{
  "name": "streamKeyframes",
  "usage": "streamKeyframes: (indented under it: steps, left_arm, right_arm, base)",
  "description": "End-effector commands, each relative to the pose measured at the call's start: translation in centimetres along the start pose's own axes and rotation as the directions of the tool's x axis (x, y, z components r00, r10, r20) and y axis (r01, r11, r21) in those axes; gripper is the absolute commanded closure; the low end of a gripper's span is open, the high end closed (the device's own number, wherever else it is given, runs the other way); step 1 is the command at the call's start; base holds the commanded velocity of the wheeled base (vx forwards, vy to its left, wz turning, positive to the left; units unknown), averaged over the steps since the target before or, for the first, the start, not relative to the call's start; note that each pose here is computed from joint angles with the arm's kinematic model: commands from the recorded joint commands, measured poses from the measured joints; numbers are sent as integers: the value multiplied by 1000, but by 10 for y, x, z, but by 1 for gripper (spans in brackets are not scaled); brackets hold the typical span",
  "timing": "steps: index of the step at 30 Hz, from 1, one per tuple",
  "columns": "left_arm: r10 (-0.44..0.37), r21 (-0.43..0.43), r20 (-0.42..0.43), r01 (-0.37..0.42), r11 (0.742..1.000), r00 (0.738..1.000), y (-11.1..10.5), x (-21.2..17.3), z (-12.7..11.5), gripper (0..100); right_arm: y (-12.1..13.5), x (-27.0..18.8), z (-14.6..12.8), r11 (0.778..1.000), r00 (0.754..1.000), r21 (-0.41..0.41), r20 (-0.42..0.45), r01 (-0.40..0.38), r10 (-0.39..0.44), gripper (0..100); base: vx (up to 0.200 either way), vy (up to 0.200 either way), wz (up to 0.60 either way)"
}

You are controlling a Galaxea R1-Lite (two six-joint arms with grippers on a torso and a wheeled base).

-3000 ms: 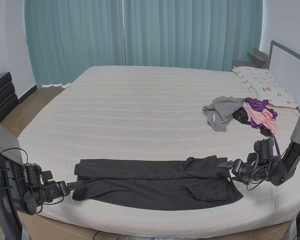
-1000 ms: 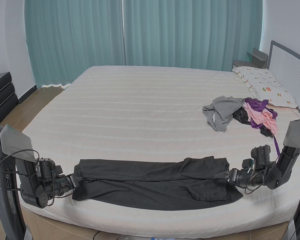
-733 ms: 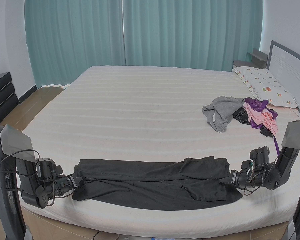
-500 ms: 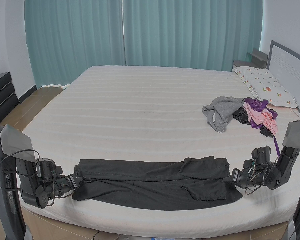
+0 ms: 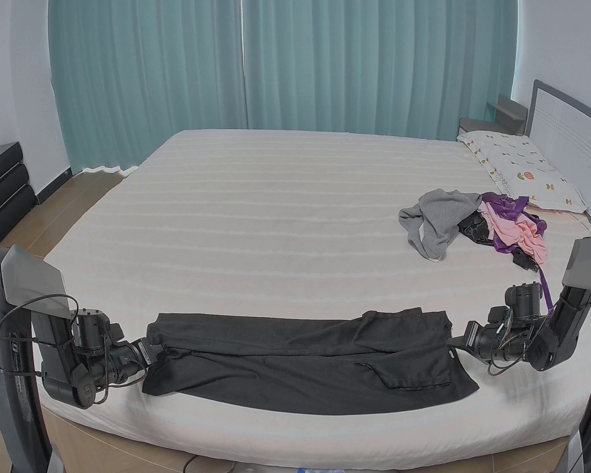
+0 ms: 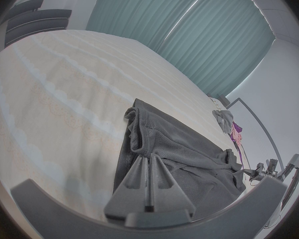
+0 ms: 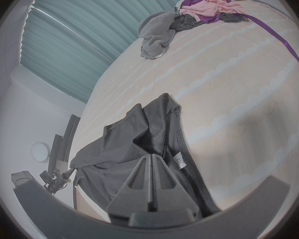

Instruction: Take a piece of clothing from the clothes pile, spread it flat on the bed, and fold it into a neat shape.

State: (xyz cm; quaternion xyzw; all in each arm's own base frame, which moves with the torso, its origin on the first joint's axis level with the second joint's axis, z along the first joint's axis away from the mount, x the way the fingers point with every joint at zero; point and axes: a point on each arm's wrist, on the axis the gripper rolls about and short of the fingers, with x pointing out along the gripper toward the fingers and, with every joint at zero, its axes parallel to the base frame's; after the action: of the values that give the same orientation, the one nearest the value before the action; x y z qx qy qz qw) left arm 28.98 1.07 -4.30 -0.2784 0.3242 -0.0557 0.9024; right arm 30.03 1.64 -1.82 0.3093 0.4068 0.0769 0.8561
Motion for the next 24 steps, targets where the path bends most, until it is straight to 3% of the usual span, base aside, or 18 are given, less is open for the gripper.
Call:
streamKeyframes:
  steps: [1,5,6,10,11,15,19,24]
  left_arm:
    - [-5,4,-1,5,1000,1000,-2,1,0,100]
    - [-9,5,-2,9,1000,1000,-3,1,-1,100]
    - [-10,6,-3,10,1000,1000,-3,1,-1,100]
    - [-13,9,1,13,1000,1000,-4,1,0,100]
    - [-15,11,5,15,1000,1000,-5,1,1,0]
    - [-16,-3,13,16,1000,1000,-5,2,3,0]
    - [-41,-82,30,43,996,999,-10,-4,8,0]
    - [-72,-75,-2,72,995,997,-14,-3,4,0]
  right_arm:
    - [-3,3,-1,1000,1000,5,-8,7,-7,100]
    - [-5,4,-5,1000,1000,2,-22,13,-13,100]
    - [-5,5,-5,1000,1000,1,-25,15,-15,0]
    - [-4,5,-7,1000,999,-3,-31,10,-10,0]
    - [-3,5,-7,1000,1000,-3,-31,7,-7,0]
    - [-2,4,-6,1000,1000,2,-29,4,-4,0]
    - [-2,3,-8,1000,999,6,-35,3,-3,0]
    - [-2,3,-9,1000,999,9,-39,6,-5,0]
  base:
    - [0,0,0]
    - [0,0,0]
    - [0,0,0]
    - [0,0,0]
    - [0,0,0]
    - [0,0,0]
    - [0,0,0]
    - [0,0,0]
